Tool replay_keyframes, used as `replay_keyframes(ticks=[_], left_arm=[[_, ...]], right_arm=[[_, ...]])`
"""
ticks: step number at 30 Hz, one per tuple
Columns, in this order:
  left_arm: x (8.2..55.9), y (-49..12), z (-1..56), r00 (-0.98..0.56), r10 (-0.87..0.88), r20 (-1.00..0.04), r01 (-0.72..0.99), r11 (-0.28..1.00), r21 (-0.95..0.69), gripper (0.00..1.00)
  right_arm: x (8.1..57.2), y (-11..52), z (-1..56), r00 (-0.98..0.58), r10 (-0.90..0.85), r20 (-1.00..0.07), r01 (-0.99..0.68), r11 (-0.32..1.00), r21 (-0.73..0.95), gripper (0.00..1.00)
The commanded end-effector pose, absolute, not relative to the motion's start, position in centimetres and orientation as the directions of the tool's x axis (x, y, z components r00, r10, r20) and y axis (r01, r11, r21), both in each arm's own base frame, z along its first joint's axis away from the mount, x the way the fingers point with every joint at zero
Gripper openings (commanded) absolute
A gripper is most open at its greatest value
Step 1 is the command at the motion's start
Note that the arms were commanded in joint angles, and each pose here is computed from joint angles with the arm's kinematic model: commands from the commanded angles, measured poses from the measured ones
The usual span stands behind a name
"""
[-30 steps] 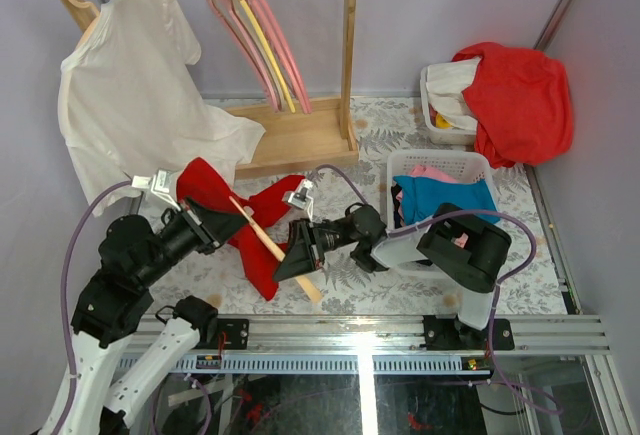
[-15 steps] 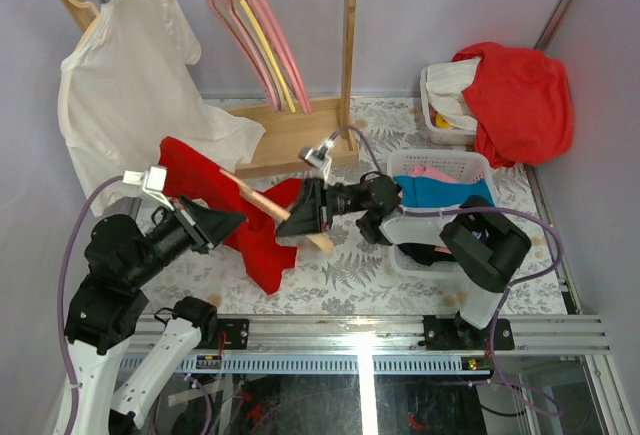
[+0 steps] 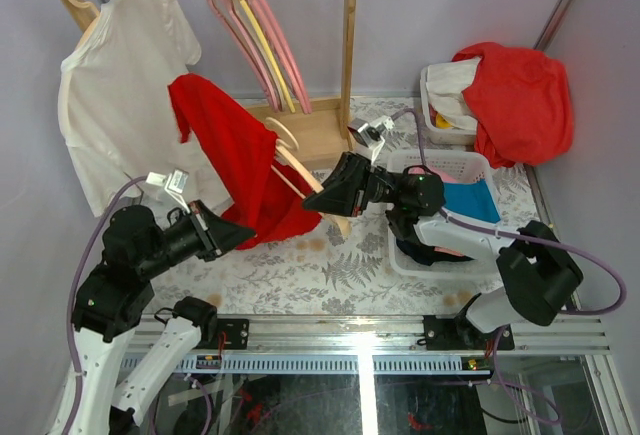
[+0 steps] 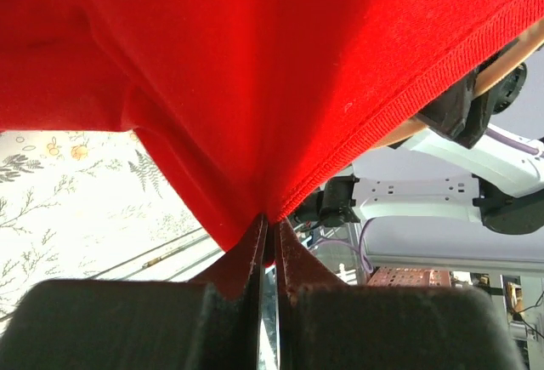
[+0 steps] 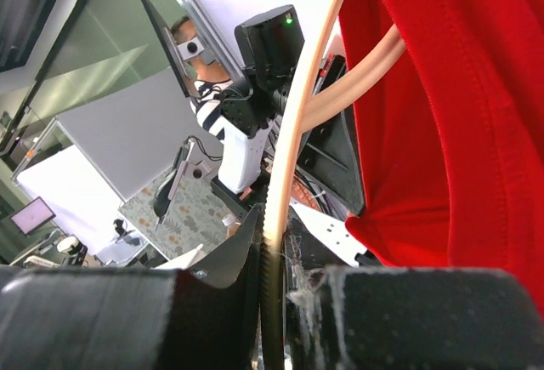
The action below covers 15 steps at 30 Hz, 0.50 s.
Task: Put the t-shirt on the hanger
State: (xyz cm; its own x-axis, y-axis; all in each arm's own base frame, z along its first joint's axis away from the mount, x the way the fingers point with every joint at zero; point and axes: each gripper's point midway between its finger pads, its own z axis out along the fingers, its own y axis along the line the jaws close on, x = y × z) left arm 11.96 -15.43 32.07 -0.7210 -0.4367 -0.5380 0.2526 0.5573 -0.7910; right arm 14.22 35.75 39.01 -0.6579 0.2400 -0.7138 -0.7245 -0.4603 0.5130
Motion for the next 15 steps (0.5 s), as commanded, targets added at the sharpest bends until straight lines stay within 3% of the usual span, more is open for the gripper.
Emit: replay_keyframes(ticks=[1,3,10,15], left_arm=[[10.5,-16.2,29.9,-0.799,-0.358,-0.484,0.241,0.547,-0.802,0.00],[10.7,-16.2,29.9,-0.794,-0.364,-0.488,0.243,0.545,-0.802,0.00],[11.7,-15.8,32.9,-0.737,-0.400,-0.545,0.278,0.556,-0.783,0.31],[12.0,-15.2,36.2,-0.678,-0.430,-0.596,0.312,0.566,-0.763,0.41]], right_arm=[[12.0,31.6,44.4,-0.471,0.496,-0.730,-0.856,-0.456,0.242,0.00],[11.2,31.0,44.8,-0.461,0.497,-0.735,-0.857,-0.464,0.224,0.00],[10.3,30.3,44.8,-0.453,0.497,-0.741,-0.858,-0.468,0.211,0.00],[9.5,29.8,44.5,-0.440,0.494,-0.750,-0.862,-0.466,0.198,0.00]])
